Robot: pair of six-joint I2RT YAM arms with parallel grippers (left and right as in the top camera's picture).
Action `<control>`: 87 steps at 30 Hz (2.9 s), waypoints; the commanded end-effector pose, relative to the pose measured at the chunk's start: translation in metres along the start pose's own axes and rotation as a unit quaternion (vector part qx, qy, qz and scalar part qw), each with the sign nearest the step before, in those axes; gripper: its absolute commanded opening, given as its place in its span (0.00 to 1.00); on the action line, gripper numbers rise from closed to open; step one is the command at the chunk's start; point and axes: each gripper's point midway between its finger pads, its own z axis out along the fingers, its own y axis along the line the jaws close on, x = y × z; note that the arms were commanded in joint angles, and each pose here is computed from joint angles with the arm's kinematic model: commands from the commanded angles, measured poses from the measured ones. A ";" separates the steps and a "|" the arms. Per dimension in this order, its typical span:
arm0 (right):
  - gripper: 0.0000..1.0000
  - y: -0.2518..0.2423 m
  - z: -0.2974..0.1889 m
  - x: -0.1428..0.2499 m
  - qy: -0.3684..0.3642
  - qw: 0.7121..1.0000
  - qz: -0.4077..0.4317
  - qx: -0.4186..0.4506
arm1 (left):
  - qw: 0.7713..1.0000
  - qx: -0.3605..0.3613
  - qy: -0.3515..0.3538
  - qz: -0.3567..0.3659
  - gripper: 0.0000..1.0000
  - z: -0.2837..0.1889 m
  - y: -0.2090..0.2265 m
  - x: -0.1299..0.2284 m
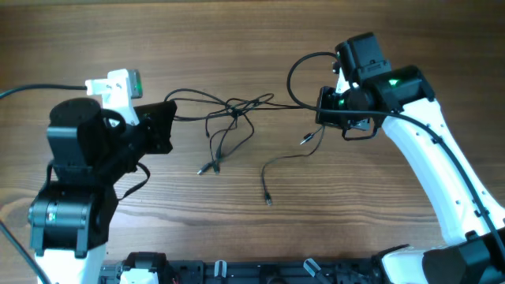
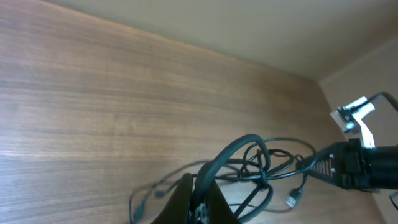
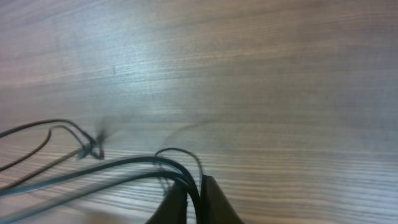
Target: Untangle cables
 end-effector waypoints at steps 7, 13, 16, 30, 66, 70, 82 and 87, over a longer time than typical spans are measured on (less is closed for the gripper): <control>0.70 0.136 -0.090 0.025 -0.060 0.905 -0.268 -0.326 | 0.988 0.113 0.106 -0.007 0.04 0.021 -0.024 0.027; 0.63 0.161 -0.062 0.026 -0.030 0.931 -0.196 -0.308 | 0.983 0.134 0.127 -0.002 0.04 0.029 -0.031 0.034; 0.53 0.169 -0.037 0.031 -0.001 0.943 -0.169 -0.287 | 0.983 0.135 0.127 -0.001 0.04 0.029 -0.032 0.034; 0.24 0.191 0.043 0.043 0.057 0.960 -0.131 -0.241 | 0.982 0.134 0.131 -0.003 0.04 0.028 -0.032 0.036; 0.04 0.063 0.141 0.012 0.099 0.991 -0.015 -0.094 | 0.989 -0.036 -0.041 -0.140 0.04 -0.042 0.057 -0.032; 0.04 0.036 0.119 -0.005 0.076 0.994 -0.006 -0.080 | 0.973 -0.154 -0.021 -0.171 0.04 -0.038 0.116 -0.021; 0.04 0.131 -0.038 0.019 -0.053 0.938 -0.198 -0.279 | 0.991 0.050 0.117 -0.035 0.56 0.008 0.039 0.017; 0.04 0.144 -0.049 0.035 -0.050 0.931 -0.213 -0.291 | 0.977 0.141 0.158 0.012 0.72 0.016 -0.012 0.036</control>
